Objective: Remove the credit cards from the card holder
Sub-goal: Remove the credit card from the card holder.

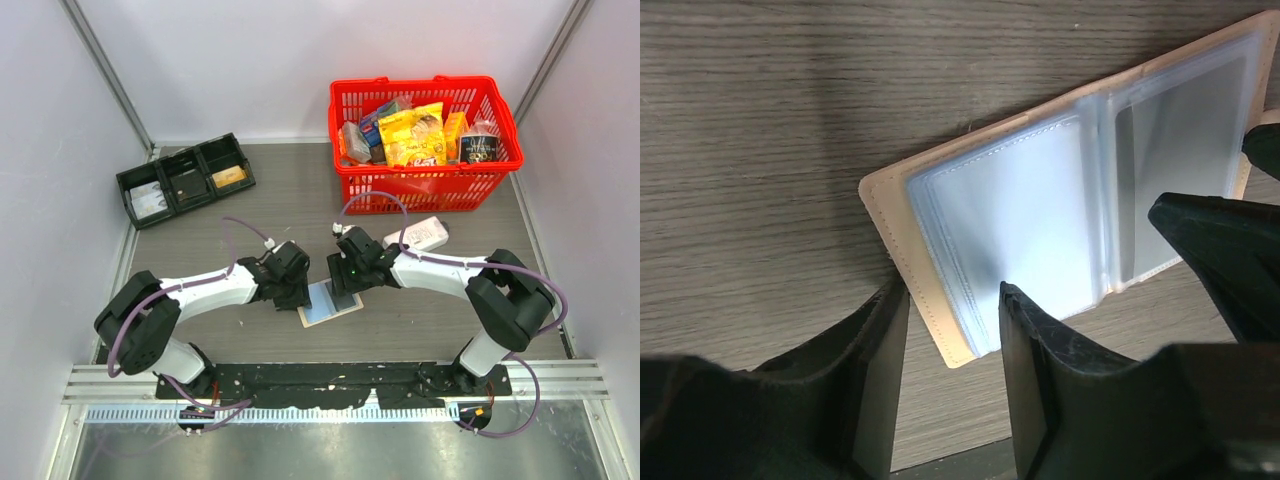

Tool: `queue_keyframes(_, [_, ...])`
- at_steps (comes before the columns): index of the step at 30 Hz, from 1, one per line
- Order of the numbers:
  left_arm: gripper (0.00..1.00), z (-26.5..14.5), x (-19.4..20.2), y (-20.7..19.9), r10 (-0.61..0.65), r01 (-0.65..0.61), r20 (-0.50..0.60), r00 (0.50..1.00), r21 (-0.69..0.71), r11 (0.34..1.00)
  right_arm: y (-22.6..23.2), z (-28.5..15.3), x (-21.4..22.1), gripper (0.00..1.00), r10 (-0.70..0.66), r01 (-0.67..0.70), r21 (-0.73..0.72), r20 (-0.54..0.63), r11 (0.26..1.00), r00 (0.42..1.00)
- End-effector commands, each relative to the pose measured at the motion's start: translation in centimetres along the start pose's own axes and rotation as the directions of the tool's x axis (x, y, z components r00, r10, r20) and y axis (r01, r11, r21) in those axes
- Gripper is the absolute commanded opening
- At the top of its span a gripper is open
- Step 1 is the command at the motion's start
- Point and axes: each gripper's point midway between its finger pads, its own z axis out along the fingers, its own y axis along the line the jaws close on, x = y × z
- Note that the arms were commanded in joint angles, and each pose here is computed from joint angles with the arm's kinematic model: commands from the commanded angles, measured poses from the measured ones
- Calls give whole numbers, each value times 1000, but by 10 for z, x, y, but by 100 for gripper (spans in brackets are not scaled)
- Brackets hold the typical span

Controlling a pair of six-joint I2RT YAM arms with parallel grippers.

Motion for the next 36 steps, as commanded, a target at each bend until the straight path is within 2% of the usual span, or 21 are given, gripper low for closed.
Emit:
queue_keyframes(1, [43,3,2,-6,24,-23,-10,1000,10,1000,8,2,1,59,-1,1,-45,-2,999,1000])
queue_keyframes(8, [37,4,4,-5,26,-26,-16,1000,7,1000,17,-8,-7,52,-1,2,-88,15,996,1000])
queue_keyframes(19, [37,5,5,-8,26,-26,-19,999,19,999,36,-32,-21,48,1,7,-161,49,987,999])
queue_keyframes(26, [36,4,5,-9,21,-21,-12,1000,27,999,48,-39,-23,50,5,5,-227,44,974,999])
queue_keyframes(36, [37,3,5,-10,13,-13,-3,1000,41,999,62,-44,-24,59,16,-2,-302,44,953,999])
